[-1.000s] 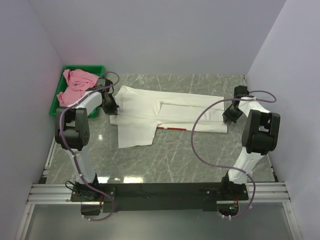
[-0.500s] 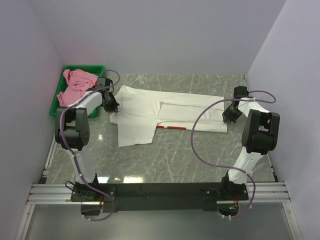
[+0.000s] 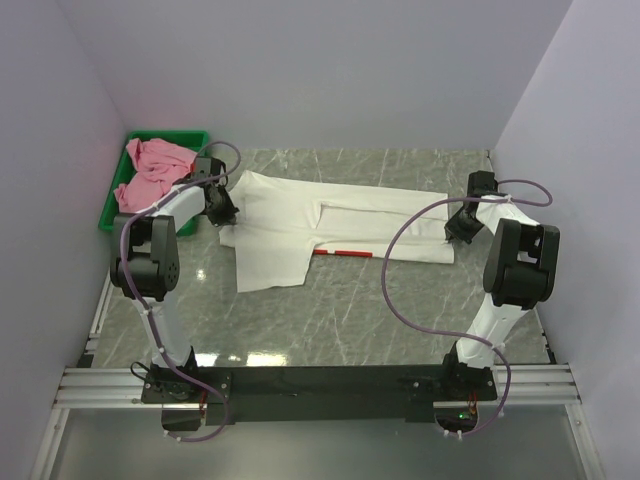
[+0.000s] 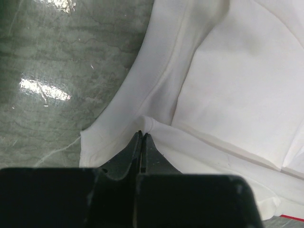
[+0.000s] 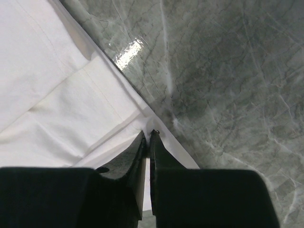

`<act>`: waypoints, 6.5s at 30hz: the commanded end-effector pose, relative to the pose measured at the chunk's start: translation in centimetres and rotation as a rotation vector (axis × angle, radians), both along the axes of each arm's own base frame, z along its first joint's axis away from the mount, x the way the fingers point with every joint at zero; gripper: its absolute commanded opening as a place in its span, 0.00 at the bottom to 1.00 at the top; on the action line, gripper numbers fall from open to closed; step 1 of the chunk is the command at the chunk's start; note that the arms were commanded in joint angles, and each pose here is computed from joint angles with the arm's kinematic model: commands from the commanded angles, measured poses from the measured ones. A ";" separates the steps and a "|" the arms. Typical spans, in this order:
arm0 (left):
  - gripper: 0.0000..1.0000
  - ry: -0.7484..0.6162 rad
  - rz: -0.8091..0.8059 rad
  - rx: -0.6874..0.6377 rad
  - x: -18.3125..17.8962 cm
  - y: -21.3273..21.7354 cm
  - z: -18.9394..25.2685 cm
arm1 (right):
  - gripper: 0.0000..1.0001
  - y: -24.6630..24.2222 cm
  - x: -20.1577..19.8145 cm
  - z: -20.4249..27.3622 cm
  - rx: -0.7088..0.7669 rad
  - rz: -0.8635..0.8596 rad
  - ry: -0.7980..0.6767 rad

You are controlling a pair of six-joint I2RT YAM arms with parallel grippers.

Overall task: Fold and stack the t-shirts
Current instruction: Fold the tshirt

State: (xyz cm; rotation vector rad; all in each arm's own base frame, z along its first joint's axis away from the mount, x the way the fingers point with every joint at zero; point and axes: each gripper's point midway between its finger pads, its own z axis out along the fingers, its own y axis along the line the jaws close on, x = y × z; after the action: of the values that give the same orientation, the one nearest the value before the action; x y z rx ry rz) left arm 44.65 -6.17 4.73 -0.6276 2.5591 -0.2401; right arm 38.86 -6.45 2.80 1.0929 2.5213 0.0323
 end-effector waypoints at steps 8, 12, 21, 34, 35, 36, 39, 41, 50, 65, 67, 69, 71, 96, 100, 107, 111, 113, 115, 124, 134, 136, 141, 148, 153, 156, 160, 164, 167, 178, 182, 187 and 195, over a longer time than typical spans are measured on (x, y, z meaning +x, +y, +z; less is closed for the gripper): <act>0.37 -0.137 0.026 0.049 1.8 1.5 3.8 | 0.28 -1.2 2.2 1.5 -0.060 0.002 -0.079; 0.65 -0.211 0.017 0.045 1.8 1.4 7.5 | 0.48 0.2 3.0 4.7 -0.086 0.059 -0.150; 1.00 -0.191 0.040 0.057 -5.6 1.5 9.6 | 0.66 12.4 2.2 11.5 -0.101 0.476 -0.392; 0.87 0.031 0.015 0.016 -17.3 -2.6 0.4 | 0.60 38.1 -8.1 7.7 -0.054 1.452 -0.444; 0.86 0.029 0.028 0.030 -17.4 -2.3 0.2 | 0.60 39.2 -8.8 6.7 -0.059 1.489 -0.427; 0.83 0.032 0.029 0.035 -17.5 -2.3 0.0 | 0.59 40.6 -9.9 6.3 -0.069 1.538 -0.424; 0.79 0.051 0.036 0.054 -17.6 -2.0 -0.7 | 0.57 43.1 -11.4 4.6 -0.097 1.624 -0.387; 0.79 0.060 0.034 0.059 -17.5 -2.1 -1.2 | 0.54 44.1 -11.7 3.6 -0.103 1.649 -0.363; 0.73 0.101 0.011 0.070 -17.8 -3.0 -2.5 | 0.51 45.0 -11.8 1.2 -0.226 1.695 -0.335; 0.51 0.157 -0.002 0.076 -18.9 -3.8 -4.4 | 0.24 44.6 -11.7 -0.8 -0.261 1.704 -0.265; 0.40 0.162 -0.009 0.069 -18.9 -4.1 -4.6 | 0.17 44.6 -11.8 -0.8 -0.256 1.705 -0.263; 0.28 0.171 -0.009 0.060 -18.9 -4.4 -4.8 | 0.09 44.6 -11.8 -0.9 -0.257 1.705 -0.261; 0.21 0.172 -0.010 0.050 -18.9 -4.8 -4.9 | 0.06 44.7 -11.8 -0.9 -0.253 1.707 -0.261; 0.01 -0.213 -0.031 -0.003 -2.8 -7.1 9.1 | 0.00 41.9 0.8 8.1 -0.362 1.444 -0.450; 0.01 -0.271 -0.046 -0.009 1.2 -7.5 10.4 | 0.00 40.4 4.1 8.8 -0.453 1.389 -0.463; 0.01 -0.358 -0.070 -0.037 6.1 -8.2 10.6 | 0.00 39.2 9.1 9.1 -0.551 1.340 -0.483; 0.01 -0.388 -0.072 -0.040 8.1 -8.0 9.9 | 0.00 38.9 11.4 8.8 -0.590 1.322 -0.503; 0.01 -0.413 -0.066 -0.053 8.9 -7.9 9.6 | 0.00 39.3 12.2 9.2 -0.617 1.324 -0.530; 0.01 -0.426 -0.055 -0.069 9.5 -7.6 9.5 | 0.00 39.3 13.1 9.8 -0.654 1.300 -0.559; 0.01 -0.514 -0.072 -0.101 12.5 -8.3 10.0 | 0.00 39.2 16.1 10.5 -0.759 1.245 -0.613; 0.01 -0.481 -0.057 -0.113 13.5 -7.8 7.9 | 0.01 39.0 17.9 9.7 -0.864 1.241 -0.619; 0.01 -0.454 -0.038 -0.119 13.2 -7.4 6.8 | 0.02 39.0 17.9 9.0 -0.864 1.245 -0.603; 0.01 -0.408 -0.014 -0.142 12.4 -6.7 5.9 | 0.02 38.6 17.2 8.0 -0.843 1.264 -0.578; 0.01 -0.364 -0.012 -0.162 11.2 -6.6 5.6 | 0.04 38.6 15.9 8.2 -0.803 1.297 -0.568; 0.01 -0.361 -0.003 -0.171 11.0 -6.4 5.8 | 0.07 38.4 15.8 8.7 -0.826 1.282 -0.578; 0.01 -0.367 0.002 -0.170 11.2 -6.1 6.0 | 0.10 38.0 16.9 9.8 -0.888 1.235 -0.599; 0.01 -0.384 0.002 -0.171 11.8 -5.8 6.5 | 0.11 37.8 18.1 10.8 -0.977 1.217 -0.614; 0.01 -0.388 0.005 -0.169 12.6 -5.4 6.6 | 0.11 37.4 19.1 11.2 -1.041 1.202 -0.613; 0.01 -0.374 0.002 -0.170 12.6 -5.4 6.1 | 0.12 37.6 19.0 10.7 -1.036 1.226 -0.606; 0.01 -0.325 -0.014 -0.200 11.9 -5.8 4.1 | 0.34 37.8 17.7 8.7 -0.867 1.233 -0.574; 0.01 -0.322 -0.021 -0.208 12.1 -6.0 3.7 | 0.36 37.7 17.6 8.4 -0.730 1.223 -0.589; 0.01 -0.322 -0.029 -0.214 12.2 -6.2 3.6 | 0.36 38.2 17.4 8.0 -0.582 1.236 -0.619; 0.01 -0.331 -0.033 -0.203 12.1 -6.0 3.8 | 0.31 38.8 17.0 9.3 -0.423 1.216 -0.685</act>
State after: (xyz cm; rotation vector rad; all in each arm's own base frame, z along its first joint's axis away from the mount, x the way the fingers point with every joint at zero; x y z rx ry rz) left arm 55.69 -12.17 6.38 -0.6017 2.3012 -0.5483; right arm 56.27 30.68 6.46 -0.6730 2.0817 0.0012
